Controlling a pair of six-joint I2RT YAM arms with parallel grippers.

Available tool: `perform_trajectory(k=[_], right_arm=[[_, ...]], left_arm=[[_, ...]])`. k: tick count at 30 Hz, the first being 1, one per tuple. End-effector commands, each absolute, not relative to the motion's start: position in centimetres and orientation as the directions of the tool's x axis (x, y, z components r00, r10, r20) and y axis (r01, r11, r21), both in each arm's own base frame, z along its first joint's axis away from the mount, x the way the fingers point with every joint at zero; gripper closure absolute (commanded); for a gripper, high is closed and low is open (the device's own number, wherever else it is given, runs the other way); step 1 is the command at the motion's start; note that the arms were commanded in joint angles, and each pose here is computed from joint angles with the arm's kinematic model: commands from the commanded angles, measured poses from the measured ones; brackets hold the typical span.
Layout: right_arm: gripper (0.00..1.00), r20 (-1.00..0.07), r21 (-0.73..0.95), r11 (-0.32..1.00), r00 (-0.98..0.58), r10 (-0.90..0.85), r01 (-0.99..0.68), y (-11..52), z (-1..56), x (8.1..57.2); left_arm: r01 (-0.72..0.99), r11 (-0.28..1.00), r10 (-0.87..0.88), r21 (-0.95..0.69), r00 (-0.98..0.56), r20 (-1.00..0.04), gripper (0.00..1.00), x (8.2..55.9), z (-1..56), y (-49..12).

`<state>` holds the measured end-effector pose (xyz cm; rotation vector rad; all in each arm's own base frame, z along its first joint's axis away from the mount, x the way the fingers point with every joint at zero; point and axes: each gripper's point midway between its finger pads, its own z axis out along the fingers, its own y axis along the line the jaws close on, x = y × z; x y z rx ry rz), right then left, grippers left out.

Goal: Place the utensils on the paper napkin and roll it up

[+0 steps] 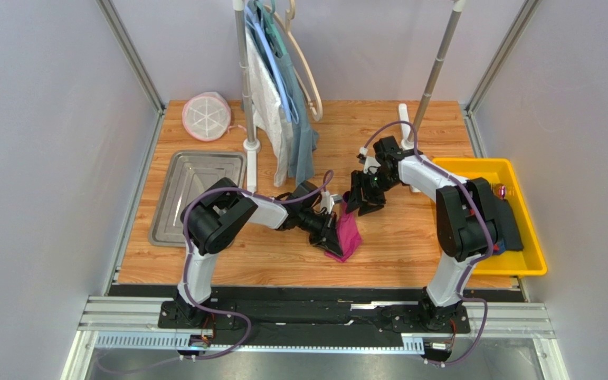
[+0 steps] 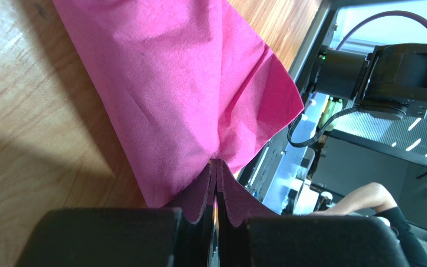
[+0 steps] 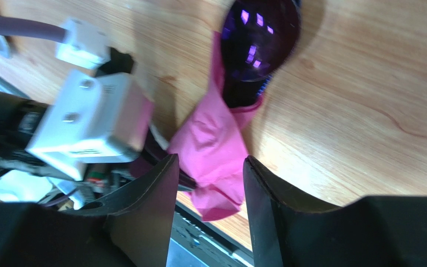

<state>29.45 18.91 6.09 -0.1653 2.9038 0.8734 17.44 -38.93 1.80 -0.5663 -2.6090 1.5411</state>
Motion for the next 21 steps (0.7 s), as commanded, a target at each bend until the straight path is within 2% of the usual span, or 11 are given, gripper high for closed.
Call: perform_trajectory(k=[1,4,8,12,15,19,21], right_arm=[[0.5,-0.157,0.498,0.849,-0.981,-0.111,-0.175,18.1,4.5,29.7],[0.55,-0.15,0.501,0.849,-0.983,-0.103,-0.165,18.2,3.7,29.9],[0.69,-0.121,0.441,0.885,-0.987,-0.107,-0.15,17.3,1.3,30.0],[0.72,-0.116,0.429,0.891,-0.987,-0.112,-0.152,16.8,1.3,29.9],[0.65,-0.158,0.488,0.858,-0.983,-0.095,-0.161,17.7,3.9,30.2],[0.49,-0.183,0.568,0.806,-0.98,-0.071,-0.165,19.2,6.6,30.4],[0.46,-0.18,0.587,0.795,-0.982,-0.057,-0.154,19.6,7.0,30.5]], left_arm=[[0.287,0.514,0.313,-0.809,-0.94,-0.134,0.94,18.0,-1.0,-37.8],[0.288,0.514,0.312,-0.808,-0.94,-0.136,0.94,18.0,-0.9,-37.8],[0.288,0.511,0.314,-0.81,-0.94,-0.136,0.94,17.9,-0.8,-37.8],[0.288,0.512,0.315,-0.809,-0.94,-0.135,0.94,17.9,-0.8,-37.8],[0.287,0.513,0.315,-0.809,-0.94,-0.134,0.95,17.9,-0.9,-37.8],[0.287,0.513,0.315,-0.809,-0.94,-0.133,0.95,18.0,-1.0,-37.8],[0.291,0.511,0.315,-0.809,-0.939,-0.139,0.95,18.1,-0.9,-37.8]])
